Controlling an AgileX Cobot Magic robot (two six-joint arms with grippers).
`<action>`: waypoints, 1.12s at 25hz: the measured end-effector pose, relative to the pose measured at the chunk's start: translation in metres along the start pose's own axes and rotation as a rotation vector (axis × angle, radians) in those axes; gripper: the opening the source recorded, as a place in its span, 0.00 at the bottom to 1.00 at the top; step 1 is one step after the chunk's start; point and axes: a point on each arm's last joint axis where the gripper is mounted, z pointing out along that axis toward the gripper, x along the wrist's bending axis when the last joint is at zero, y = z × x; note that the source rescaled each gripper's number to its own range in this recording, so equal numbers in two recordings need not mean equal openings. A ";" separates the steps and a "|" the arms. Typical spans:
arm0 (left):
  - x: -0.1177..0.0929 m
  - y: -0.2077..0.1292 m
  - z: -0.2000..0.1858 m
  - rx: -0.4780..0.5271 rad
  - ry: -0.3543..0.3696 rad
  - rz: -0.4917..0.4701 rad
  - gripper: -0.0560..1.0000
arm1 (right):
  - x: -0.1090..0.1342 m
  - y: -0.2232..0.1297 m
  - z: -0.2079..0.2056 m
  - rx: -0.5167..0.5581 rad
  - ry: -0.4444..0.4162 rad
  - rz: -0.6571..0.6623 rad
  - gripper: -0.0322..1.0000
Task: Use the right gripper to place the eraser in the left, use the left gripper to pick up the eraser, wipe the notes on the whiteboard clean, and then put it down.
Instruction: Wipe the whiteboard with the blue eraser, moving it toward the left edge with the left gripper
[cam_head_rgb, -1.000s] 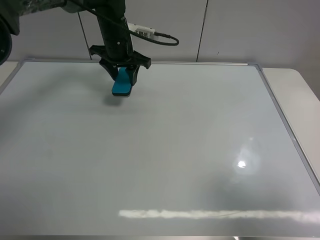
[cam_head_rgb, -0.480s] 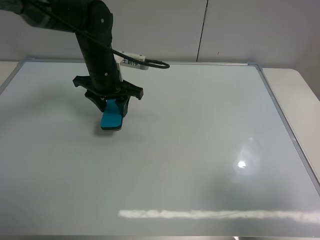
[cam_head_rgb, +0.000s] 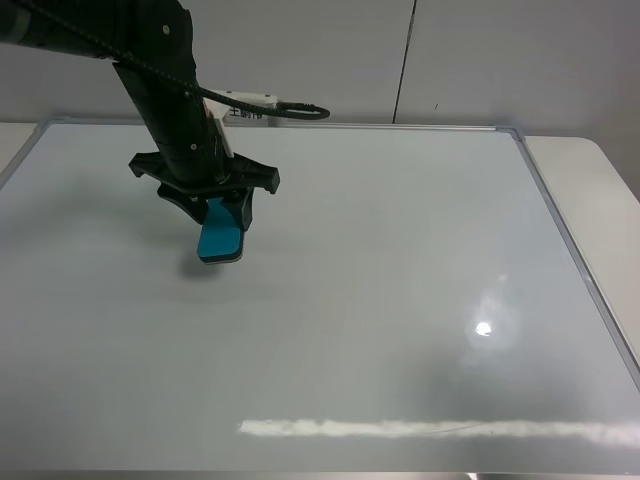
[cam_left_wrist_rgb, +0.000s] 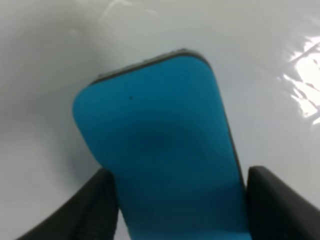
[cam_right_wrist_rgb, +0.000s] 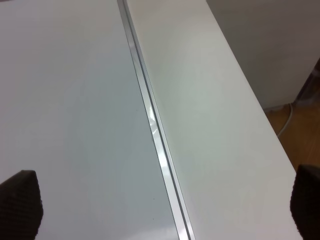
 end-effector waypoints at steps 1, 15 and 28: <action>0.000 0.000 0.000 0.000 0.000 0.000 0.05 | 0.000 0.000 0.000 0.000 0.000 0.000 1.00; 0.025 -0.041 0.037 -0.008 0.018 -0.069 0.05 | 0.000 0.000 0.000 0.000 0.000 0.000 1.00; 0.048 -0.039 0.036 0.015 0.067 -0.095 0.05 | 0.000 0.000 0.000 0.000 0.000 0.000 1.00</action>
